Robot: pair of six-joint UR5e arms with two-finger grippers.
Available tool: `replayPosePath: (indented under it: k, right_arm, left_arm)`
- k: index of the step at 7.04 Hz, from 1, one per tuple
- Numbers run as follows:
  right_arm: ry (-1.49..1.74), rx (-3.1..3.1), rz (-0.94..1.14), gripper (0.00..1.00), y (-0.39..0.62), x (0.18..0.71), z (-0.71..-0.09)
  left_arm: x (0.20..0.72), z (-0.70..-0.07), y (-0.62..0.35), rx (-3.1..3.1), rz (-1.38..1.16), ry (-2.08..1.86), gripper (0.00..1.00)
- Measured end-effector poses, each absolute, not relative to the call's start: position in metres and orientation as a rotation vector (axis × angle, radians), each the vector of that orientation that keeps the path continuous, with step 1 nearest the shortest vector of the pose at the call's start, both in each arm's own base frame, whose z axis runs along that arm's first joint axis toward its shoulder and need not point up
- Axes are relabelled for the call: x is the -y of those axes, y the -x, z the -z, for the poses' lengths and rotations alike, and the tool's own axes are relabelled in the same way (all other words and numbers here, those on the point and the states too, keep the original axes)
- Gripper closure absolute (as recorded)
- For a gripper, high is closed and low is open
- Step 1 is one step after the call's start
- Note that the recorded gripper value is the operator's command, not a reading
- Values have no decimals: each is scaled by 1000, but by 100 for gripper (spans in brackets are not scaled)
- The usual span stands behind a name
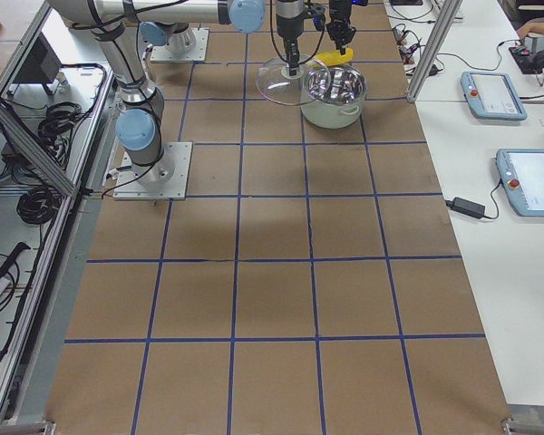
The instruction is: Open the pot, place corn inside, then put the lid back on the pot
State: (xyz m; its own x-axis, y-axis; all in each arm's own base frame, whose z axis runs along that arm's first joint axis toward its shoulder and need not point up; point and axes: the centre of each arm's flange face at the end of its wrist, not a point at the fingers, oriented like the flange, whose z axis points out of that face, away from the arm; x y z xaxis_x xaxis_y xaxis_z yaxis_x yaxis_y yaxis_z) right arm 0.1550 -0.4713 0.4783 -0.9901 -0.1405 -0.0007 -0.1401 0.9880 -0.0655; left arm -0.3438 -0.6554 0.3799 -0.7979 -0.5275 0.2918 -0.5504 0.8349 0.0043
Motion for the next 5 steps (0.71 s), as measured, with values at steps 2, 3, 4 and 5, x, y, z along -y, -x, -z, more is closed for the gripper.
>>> replayPosePath:
  k: [2,3,4,5]
  right_arm:
    - [223,-3129,59,81,-155,467,-476]
    - [223,-3129,54,81,-155,467,-475]
    - [223,-3129,53,81,-155,467,-475]
    - [222,-3128,51,81,-155,468,-474]
  left_arm:
    - [655,-376,348,2720,-85,-806,1]
    - [654,-377,347,2713,-75,-782,1]
    - [652,-383,341,2737,-88,-686,0]
    - [649,-392,330,2784,-110,-514,0]
